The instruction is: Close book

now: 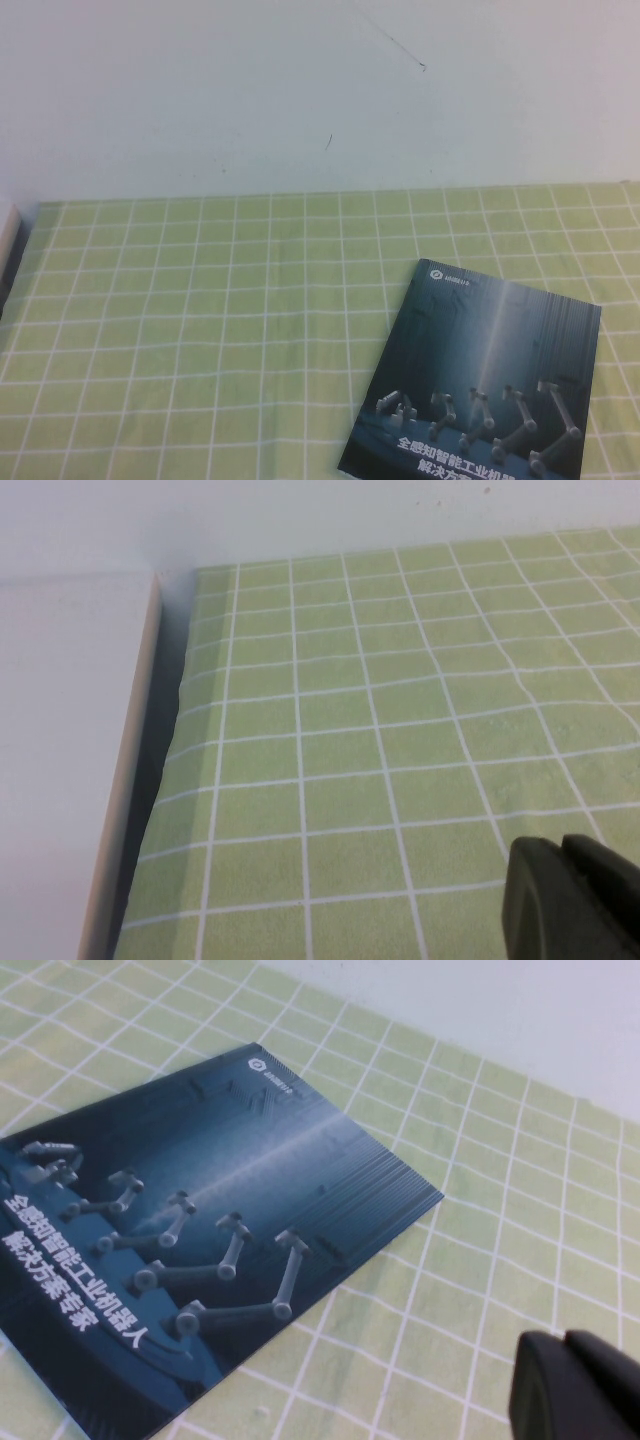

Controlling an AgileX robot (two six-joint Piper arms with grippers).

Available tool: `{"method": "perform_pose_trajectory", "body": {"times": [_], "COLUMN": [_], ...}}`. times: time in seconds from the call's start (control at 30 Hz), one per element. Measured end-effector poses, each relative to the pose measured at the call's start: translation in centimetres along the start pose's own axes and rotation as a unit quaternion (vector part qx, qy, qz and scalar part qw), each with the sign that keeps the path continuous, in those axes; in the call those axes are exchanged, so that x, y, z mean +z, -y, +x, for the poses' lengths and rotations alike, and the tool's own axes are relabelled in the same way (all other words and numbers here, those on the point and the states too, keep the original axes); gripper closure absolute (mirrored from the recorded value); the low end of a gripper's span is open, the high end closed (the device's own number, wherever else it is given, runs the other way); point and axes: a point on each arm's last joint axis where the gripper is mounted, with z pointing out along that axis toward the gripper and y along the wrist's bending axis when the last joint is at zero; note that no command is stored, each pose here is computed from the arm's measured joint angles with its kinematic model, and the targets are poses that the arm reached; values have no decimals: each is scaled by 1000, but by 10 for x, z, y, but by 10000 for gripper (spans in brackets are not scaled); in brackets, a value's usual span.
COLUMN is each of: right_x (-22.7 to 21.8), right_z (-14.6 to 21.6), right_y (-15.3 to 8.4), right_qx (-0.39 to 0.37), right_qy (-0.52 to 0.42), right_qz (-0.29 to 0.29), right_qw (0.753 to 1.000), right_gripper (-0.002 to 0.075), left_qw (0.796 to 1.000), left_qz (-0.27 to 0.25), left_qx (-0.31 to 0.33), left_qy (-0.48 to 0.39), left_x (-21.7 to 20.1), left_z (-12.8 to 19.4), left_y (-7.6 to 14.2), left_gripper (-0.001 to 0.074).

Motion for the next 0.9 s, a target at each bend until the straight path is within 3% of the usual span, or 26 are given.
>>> {"method": "perform_pose_trajectory", "body": {"times": [0.9], "right_x": [0], "right_z": [0], "right_y": [0], "right_qx": [0], "right_qy": [0], "right_qz": [0], "right_qw": [1000], "right_gripper": [729], "left_qw": [1000], "left_qz": [0], "left_qx": [-5], "left_qy": [0], "left_x": [0], "left_z": [0], "left_y": [0], "left_gripper": [738]}}
